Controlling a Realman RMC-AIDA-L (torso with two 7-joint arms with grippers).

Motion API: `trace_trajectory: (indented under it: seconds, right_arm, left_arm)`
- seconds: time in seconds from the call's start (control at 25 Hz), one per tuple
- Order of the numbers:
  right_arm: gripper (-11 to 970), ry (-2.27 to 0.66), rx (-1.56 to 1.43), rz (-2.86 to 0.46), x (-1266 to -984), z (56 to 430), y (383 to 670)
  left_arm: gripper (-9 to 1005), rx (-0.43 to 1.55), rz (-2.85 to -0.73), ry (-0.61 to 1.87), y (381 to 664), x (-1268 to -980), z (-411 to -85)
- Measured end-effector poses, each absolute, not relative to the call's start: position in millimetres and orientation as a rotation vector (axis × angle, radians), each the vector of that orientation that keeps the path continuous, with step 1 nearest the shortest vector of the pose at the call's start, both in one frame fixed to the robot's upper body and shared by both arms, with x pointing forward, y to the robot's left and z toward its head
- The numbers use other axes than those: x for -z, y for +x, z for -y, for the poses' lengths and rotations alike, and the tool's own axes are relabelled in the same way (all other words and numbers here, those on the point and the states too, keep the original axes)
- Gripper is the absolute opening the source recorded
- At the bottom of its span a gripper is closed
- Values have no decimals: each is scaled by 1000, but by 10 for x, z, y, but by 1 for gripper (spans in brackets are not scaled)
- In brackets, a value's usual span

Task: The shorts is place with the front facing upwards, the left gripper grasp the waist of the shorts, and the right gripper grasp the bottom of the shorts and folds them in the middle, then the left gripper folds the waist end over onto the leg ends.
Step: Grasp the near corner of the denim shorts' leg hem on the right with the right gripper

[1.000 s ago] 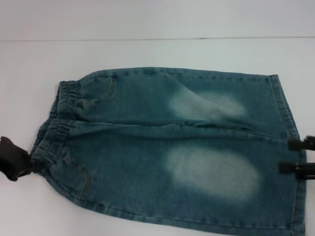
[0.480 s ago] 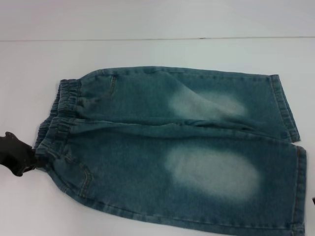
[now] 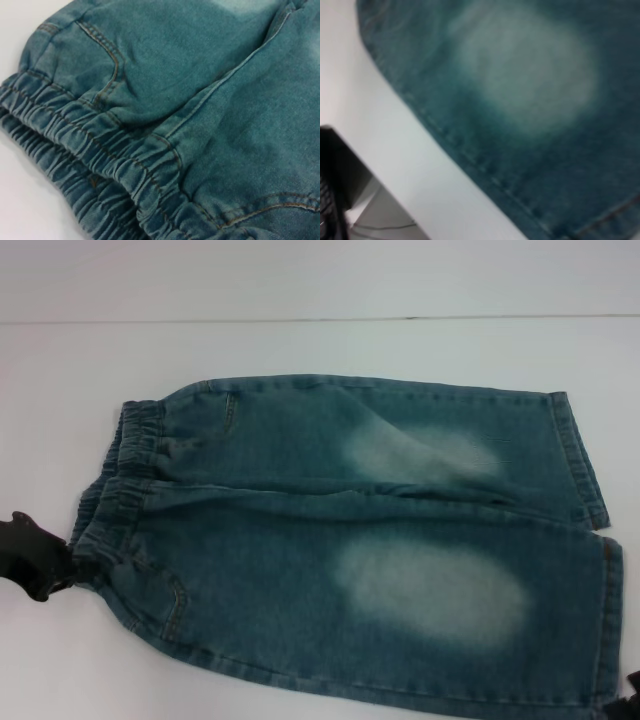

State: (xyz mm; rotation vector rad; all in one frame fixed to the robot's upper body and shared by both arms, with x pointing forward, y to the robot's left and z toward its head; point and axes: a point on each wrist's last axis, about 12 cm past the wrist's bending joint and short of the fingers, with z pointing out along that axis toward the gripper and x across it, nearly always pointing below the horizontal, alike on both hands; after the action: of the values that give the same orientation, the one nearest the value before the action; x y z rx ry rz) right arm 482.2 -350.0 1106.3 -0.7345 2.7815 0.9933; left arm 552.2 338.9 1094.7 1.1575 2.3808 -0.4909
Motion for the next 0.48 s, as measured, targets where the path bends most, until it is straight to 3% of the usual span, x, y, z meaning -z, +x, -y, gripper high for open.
trace_trajectory:
  seconds: [0.48]
  right_arm:
    - [911,-755,-1037,-2805,-10959,3356,4845]
  left_arm:
    - [52,483,-2383,1145,5512,-10937,-3406]
